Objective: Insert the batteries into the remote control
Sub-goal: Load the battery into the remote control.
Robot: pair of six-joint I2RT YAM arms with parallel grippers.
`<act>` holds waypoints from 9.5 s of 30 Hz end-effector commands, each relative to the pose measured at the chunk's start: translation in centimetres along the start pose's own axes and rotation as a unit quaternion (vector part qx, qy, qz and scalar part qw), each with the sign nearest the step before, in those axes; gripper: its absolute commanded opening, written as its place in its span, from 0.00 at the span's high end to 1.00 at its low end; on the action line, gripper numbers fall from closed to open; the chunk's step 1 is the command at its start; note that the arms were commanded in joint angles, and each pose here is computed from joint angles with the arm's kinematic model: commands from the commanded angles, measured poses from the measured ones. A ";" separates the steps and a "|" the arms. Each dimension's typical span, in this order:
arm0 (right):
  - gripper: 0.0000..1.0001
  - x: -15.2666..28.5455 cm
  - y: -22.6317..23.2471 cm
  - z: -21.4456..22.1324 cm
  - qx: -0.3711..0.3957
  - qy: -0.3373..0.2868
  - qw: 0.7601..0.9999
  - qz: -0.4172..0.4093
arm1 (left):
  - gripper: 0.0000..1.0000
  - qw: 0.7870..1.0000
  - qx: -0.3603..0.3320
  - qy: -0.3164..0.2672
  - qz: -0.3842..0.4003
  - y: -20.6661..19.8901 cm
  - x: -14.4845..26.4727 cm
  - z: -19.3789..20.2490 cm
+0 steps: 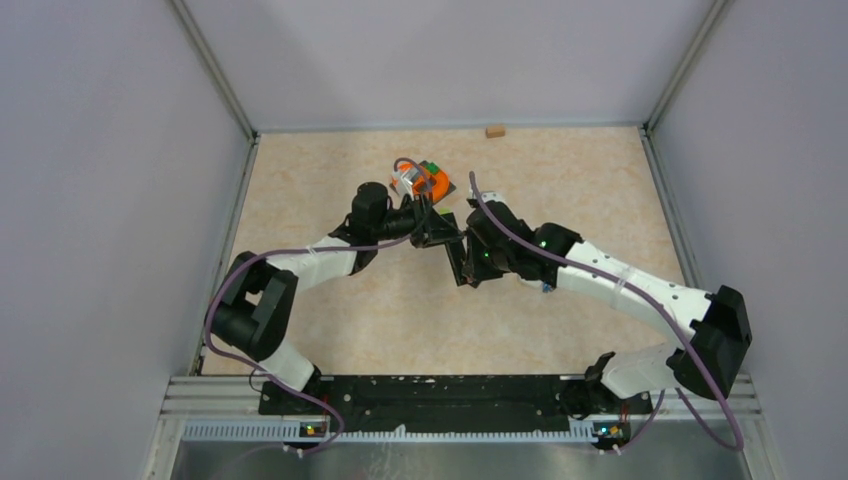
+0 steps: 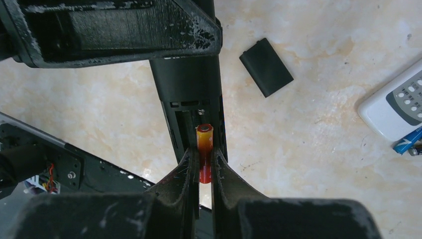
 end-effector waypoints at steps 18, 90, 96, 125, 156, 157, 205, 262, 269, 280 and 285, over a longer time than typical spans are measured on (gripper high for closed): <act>0.87 -0.5 0.7 -0.2 0.009 -0.006 1.000 0.010 | 1.00 0.999 0.005 0.012 0.052 -2.2 -0.7 -0.9; 0.98 0.1 0.6 -0.9 -0.043 -0.048 0.997 0.034 | 1.00 0.995 0.098 0.009 0.024 -0.1 -0.9 -1.3; 0.93 -0.2 0.9 -1.5 -0.046 -0.070 0.996 0.028 | 1.00 0.995 0.097 0.008 0.024 -0.2 -0.8 -1.3; 0.20 5.1 -0.6 -0.5 -0.375 -0.243 0.877 -0.178 | 1.00 0.972 0.188 -0.084 0.111 -3.5 1.7 -3.5; 0.41 6.4 -0.1 -1.4 -0.392 -0.322 0.804 -0.308 | 1.00 0.932 0.311 -0.073 0.174 -4.2 2.7 -3.3; 0.41 6.4 -0.1 -1.4 -0.391 -0.322 0.805 -0.308 | 1.00 0.931 0.312 -0.073 0.173 -4.2 2.6 -3.3; 0.68 3.5 -1.0 -1.6 -0.450 -0.224 0.836 -0.220 | 1.00 0.948 0.220 -0.058 0.222 -7.3 3.4 -3.3; 0.77 -0.7 -3.2 0.0 -0.477 -0.106 0.872 -0.003 | 1.00 0.986 -0.033 -0.026 0.164 -10.8 4.8 -3.1; 0.79 -0.1 -3.1 -0.1 -0.459 -0.107 0.882 -0.014 | 1.00 0.987 -0.016 -0.035 0.158 -10.3 4.6 -3.6; 0.72 1.7 -3.6 0.4 -0.435 -0.127 0.890 -0.050 | 1.00 0.990 0.035 -0.060 0.119 -7.9 4.3 -4.7; 0.66 2.5 -3.7 0.8 -0.427 -0.139 0.890 -0.082 | 1.00 0.990 0.055 -0.070 0.108 -7.0 4.3 -5.0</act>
Point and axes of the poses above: each gripper's point midway between its finger pads, its own x axis back along the fingers, its own y axis along the line the jaws close on, z = x × y, the point moved 10 cm from there along x, back along the fingers, and after that the axes turned 1 degree about -x, right-handed, at the moved point
